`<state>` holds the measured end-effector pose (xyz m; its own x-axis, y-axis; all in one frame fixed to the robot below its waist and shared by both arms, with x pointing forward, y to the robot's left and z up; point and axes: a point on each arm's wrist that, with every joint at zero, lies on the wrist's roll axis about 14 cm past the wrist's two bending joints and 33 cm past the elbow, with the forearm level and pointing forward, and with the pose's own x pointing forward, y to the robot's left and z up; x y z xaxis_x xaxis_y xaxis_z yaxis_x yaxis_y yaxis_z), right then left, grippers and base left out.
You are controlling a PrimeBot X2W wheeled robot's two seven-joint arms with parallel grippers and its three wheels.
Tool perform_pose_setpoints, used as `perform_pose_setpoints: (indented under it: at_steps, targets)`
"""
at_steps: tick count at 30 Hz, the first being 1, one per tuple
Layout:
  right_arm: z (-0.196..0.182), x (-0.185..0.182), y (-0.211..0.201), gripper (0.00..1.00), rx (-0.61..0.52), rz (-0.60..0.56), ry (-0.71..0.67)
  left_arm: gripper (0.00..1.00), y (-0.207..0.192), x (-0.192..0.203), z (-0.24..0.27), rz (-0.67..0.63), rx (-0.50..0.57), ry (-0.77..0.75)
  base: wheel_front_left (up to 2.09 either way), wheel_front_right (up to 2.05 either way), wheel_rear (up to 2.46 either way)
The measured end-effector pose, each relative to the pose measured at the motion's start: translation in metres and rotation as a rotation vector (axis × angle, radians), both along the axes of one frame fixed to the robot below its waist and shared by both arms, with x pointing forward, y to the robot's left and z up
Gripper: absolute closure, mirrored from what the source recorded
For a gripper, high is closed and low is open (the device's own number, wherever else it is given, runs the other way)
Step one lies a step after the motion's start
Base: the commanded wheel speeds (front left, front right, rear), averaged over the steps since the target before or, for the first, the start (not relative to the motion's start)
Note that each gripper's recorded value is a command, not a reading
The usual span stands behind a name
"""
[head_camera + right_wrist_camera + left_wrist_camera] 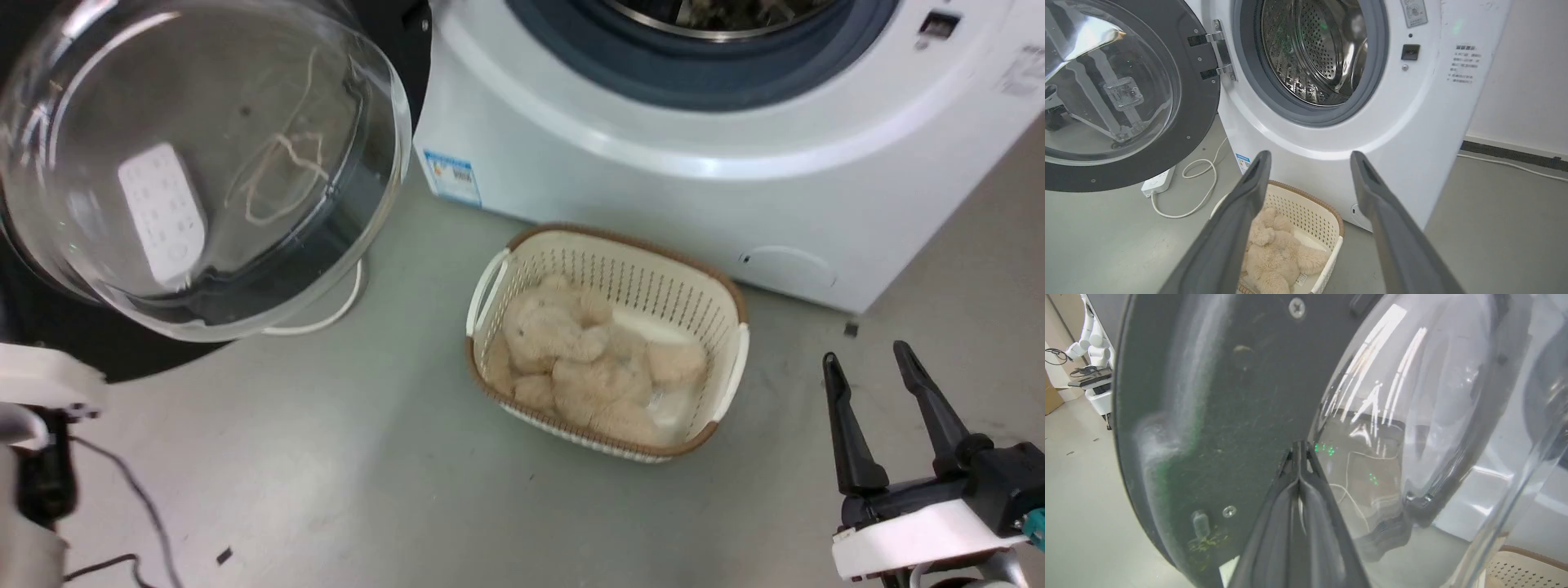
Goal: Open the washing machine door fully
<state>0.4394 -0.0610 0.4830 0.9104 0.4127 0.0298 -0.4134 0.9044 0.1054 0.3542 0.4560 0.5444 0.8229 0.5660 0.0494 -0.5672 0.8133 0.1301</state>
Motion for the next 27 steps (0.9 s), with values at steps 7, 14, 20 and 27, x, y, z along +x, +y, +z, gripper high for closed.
perform_pose_setpoints:
  at_steps: [7, 14, 20, 27]
  targets:
    - [0.033, -0.012, -0.020, 0.00, 0.009, -0.069, -0.089, 1.00, -0.059, 0.006, 0.047, -0.155, 0.029, -0.196, 0.00, 0.00, 0.00]
    - [0.065, -0.034, -0.056, 0.00, -0.002, -0.175, -0.181, 1.00, -0.141, 0.001, 0.051, -0.327, -0.064, -0.307, 0.00, 0.00, 0.00]
    - [0.075, -0.059, -0.083, 0.00, -0.027, -0.251, -0.207, 0.57, -0.212, 0.004, 0.038, -0.479, -0.138, -0.304, 0.00, 0.00, 0.00]
    - [0.074, -0.082, -0.105, 0.00, -0.033, -0.317, -0.202, 0.00, -0.266, 0.000, 0.004, -0.604, -0.206, -0.205, 0.00, 0.00, 0.00]
